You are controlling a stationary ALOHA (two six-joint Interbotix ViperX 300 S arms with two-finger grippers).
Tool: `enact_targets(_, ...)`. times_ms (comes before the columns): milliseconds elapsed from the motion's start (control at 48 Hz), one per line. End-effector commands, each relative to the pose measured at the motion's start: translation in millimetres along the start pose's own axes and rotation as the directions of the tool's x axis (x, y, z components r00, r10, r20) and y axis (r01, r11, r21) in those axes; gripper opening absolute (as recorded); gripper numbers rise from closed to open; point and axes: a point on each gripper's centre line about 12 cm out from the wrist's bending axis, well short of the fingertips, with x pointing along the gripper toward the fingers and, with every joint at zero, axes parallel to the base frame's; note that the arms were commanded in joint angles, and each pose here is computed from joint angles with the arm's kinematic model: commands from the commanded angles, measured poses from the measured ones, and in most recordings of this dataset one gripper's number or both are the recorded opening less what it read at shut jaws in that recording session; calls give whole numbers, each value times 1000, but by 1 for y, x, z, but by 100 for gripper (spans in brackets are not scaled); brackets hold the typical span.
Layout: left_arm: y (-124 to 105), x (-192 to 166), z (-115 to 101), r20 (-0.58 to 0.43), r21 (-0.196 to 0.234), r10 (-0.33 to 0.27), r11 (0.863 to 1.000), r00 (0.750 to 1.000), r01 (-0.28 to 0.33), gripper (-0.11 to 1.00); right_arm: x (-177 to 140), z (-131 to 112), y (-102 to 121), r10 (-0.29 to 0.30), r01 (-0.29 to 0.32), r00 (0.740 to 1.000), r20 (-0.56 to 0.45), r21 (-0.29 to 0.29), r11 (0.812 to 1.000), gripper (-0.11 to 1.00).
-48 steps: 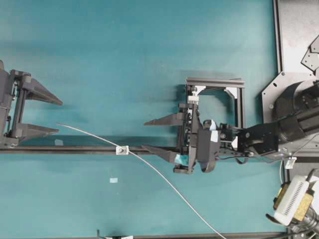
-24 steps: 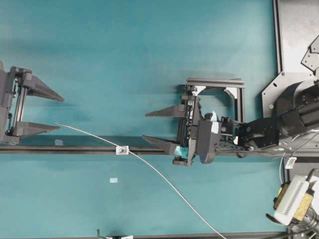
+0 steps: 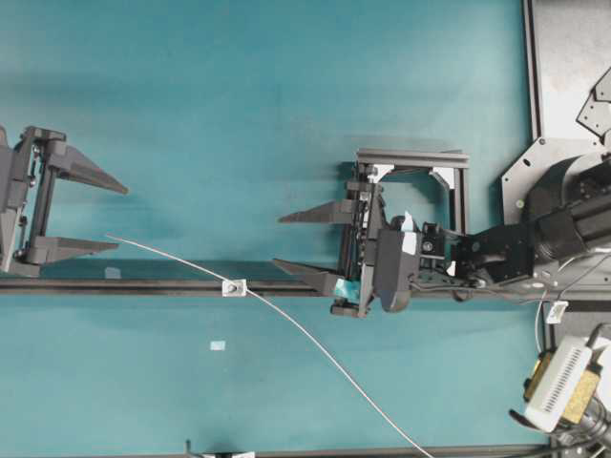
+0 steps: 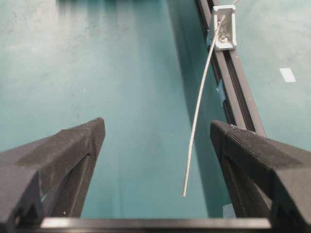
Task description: Insert the wire into the hole on the right side and pull it with the left arm.
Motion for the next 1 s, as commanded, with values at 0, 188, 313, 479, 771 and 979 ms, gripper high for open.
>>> enact_targets(0, 1, 0, 7, 28, 2, 3, 1000, 1000, -3, 81, -1, 10, 0, 1, -1, 1000, 29, 16, 1000, 74)
enact_targets(188, 1, 0, 7, 28, 0, 3, 1000, 1000, -3, 81, 0, 11, 0, 1, -1, 1000, 31, 18, 1000, 74)
enact_targets(313, 1, 0, 7, 28, 0, 3, 1000, 1000, -3, 81, 0, 11, 0, 1, -1, 1000, 31, 21, 1000, 74)
enact_targets(479, 1, 0, 7, 28, 0, 3, 1000, 1000, -3, 81, 0, 11, 0, 1, -2, 999, 32, 25, 1000, 74)
enact_targets(771, 1, 0, 8, 32, -4, 4, 1000, 999, -4, 81, -1, 18, 0, 2, -5, 999, 49, 52, 999, 74)
enact_targets(979, 2, 0, 7, 27, -6, 5, 1000, 1000, -5, 81, 0, 23, 4, 21, -25, 999, 31, 105, 994, 74)
